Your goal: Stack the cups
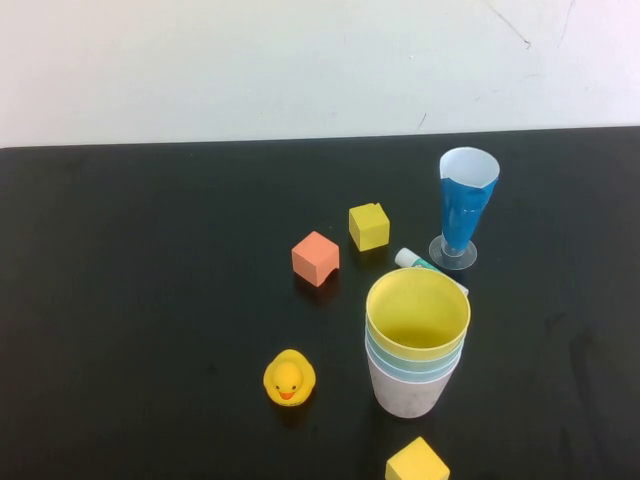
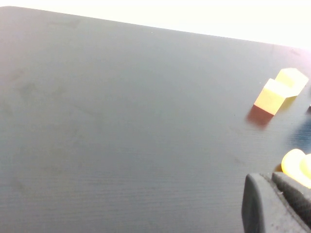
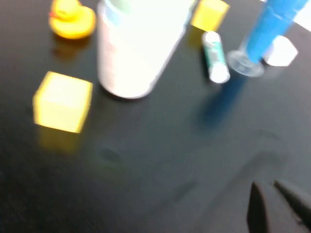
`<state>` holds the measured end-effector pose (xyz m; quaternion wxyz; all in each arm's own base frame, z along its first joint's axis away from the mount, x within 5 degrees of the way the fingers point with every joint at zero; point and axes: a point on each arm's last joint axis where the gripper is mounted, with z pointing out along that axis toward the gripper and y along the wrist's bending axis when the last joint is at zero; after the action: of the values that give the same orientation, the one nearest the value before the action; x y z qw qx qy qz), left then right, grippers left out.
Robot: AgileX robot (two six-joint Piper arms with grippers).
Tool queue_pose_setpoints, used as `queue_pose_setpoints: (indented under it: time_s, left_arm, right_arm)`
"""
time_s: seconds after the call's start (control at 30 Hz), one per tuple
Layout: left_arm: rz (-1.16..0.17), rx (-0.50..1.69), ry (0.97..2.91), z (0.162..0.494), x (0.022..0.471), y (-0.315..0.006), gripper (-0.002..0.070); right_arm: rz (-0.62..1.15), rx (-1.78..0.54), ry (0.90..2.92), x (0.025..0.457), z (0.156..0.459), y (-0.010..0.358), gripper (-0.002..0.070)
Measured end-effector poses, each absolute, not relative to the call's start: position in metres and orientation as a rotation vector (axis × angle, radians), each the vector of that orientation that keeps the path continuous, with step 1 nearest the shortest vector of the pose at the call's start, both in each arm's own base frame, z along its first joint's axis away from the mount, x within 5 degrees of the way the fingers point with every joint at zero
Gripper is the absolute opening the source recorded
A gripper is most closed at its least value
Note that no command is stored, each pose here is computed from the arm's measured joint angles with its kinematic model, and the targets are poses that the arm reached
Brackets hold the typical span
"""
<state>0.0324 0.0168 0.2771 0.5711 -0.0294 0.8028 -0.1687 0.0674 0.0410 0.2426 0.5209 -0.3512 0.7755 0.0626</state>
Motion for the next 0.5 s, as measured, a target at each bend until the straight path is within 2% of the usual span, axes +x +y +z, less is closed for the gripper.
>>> queue_pose_setpoints:
  time_s: [0.2,0.4,0.5]
  left_arm:
    - [-0.395,-0.069,1.884,0.277,0.032,0.017,-0.0002]
    - [-0.395,-0.069,1.884,0.277,0.032,0.017,-0.0002]
    - [-0.395,-0.07,1.886,0.277,0.032,0.017,-0.0002]
  right_arm:
    - [0.063,-0.562,1.824,0.065,0.21,0.024,-0.0001]
    - [-0.137,-0.239,1.666,0.057,0.193,0.003,-0.0001]
    - [-0.179,-0.125,1.673,0.056,0.189,-0.002,-0.0001]
